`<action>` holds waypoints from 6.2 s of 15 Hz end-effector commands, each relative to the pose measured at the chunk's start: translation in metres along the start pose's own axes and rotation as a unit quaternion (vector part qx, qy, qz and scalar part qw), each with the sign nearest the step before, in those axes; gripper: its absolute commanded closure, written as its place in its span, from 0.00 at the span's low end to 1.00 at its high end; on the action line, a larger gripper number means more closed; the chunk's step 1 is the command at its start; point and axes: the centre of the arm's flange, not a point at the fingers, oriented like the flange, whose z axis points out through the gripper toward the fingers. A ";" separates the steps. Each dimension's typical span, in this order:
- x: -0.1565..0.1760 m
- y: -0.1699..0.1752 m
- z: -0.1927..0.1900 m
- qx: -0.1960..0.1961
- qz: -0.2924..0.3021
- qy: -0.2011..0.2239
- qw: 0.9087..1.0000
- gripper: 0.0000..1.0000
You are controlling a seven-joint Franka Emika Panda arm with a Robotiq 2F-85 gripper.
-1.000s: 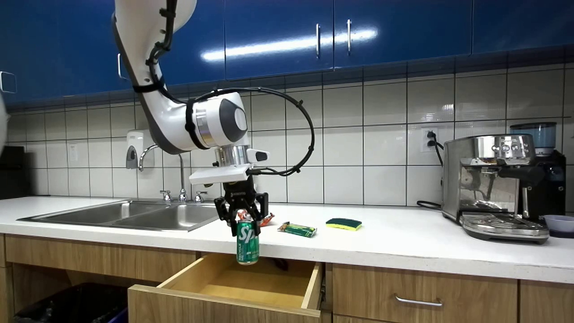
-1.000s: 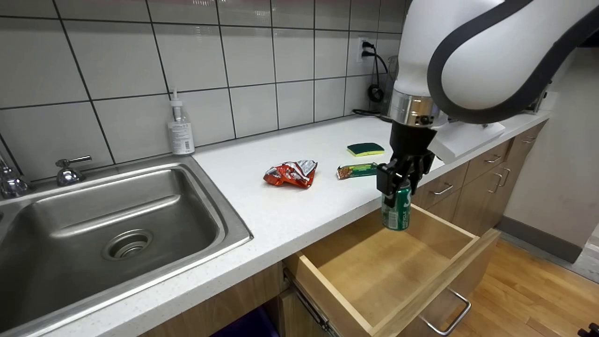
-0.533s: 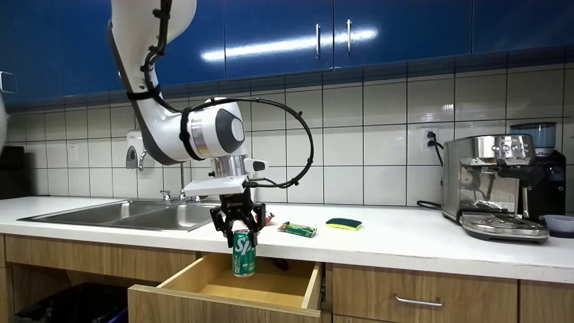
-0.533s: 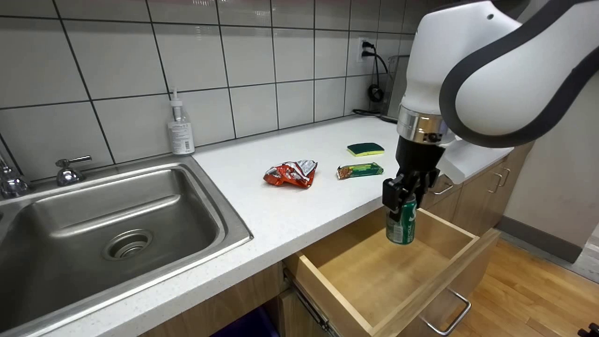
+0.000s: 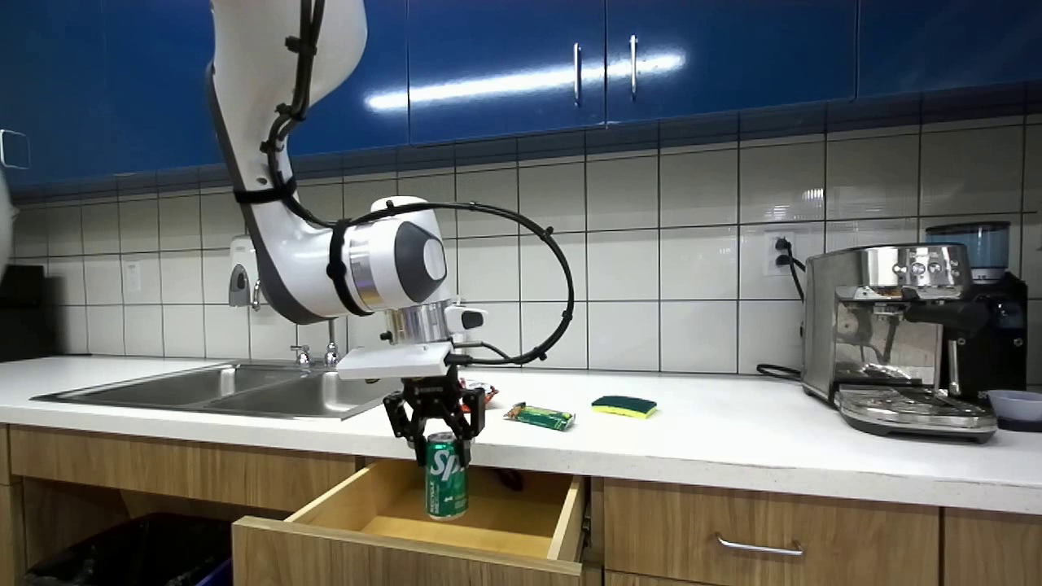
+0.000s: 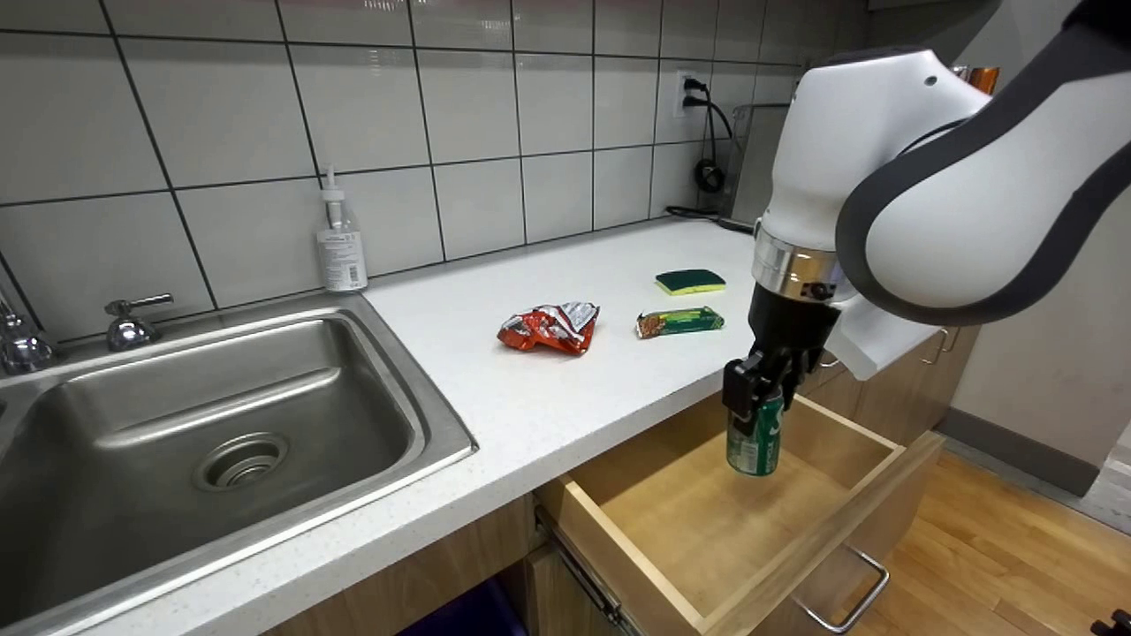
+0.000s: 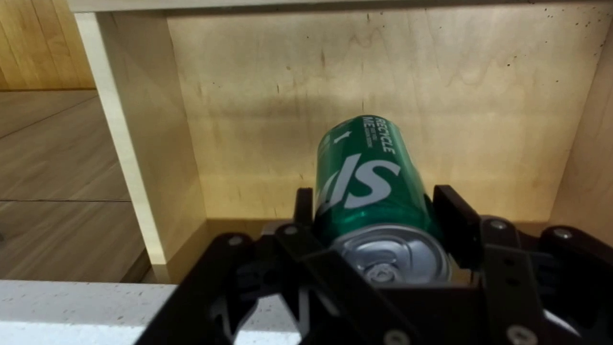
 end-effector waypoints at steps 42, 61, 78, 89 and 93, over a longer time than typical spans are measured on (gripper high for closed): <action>0.034 -0.004 0.082 0.007 -0.004 -0.011 1.000 0.00; 0.005 -0.007 0.039 0.008 -0.006 -0.050 0.999 0.00; -0.069 -0.006 0.008 0.007 0.014 -0.115 0.993 0.00; -0.074 -0.005 0.013 0.009 0.006 -0.124 0.992 0.00; -0.075 -0.005 0.013 0.009 0.006 -0.125 0.992 0.00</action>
